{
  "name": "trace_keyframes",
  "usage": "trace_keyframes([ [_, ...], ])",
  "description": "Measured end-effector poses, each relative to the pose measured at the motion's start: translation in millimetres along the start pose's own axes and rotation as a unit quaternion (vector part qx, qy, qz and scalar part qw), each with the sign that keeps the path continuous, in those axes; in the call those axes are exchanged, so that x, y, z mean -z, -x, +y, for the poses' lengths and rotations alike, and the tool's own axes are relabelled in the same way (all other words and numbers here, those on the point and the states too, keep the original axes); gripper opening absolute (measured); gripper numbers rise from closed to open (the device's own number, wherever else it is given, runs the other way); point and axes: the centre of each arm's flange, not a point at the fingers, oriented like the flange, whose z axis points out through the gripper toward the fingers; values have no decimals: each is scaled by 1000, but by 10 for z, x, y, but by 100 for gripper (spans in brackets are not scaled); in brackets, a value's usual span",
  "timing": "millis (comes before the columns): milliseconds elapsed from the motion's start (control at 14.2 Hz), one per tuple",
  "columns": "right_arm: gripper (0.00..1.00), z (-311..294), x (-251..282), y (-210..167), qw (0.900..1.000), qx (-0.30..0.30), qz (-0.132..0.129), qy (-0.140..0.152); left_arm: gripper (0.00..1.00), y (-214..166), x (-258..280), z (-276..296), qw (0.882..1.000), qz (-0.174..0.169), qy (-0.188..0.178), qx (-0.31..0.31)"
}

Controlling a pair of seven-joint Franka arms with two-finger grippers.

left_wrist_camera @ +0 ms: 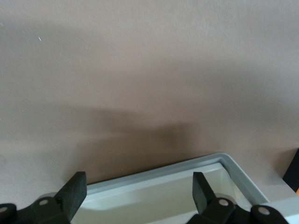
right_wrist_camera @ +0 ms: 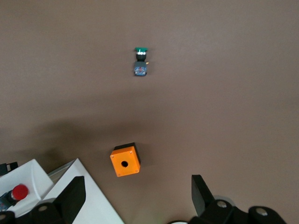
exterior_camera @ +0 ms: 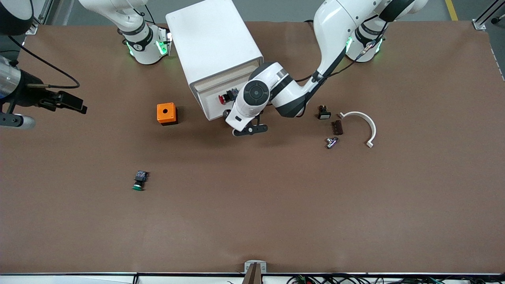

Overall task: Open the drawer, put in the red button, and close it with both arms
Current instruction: 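Press the drawer fully into the cabinet with the left gripper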

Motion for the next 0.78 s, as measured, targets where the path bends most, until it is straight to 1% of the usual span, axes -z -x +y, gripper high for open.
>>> trace_keyframes([
  [212, 100, 154, 28, -27, 1000, 3, 9, 14, 100, 217, -82, 109, 1000, -3, -4, -3],
  [565, 100, 237, 256, -20, 999, -3, 33, 15, 100, 428, -201, 179, 1000, -8, -13, -1],
  [777, 100, 302, 305, -21, 999, -8, 37, 15, 100, 600, -272, 249, 1000, -8, -15, 7],
])
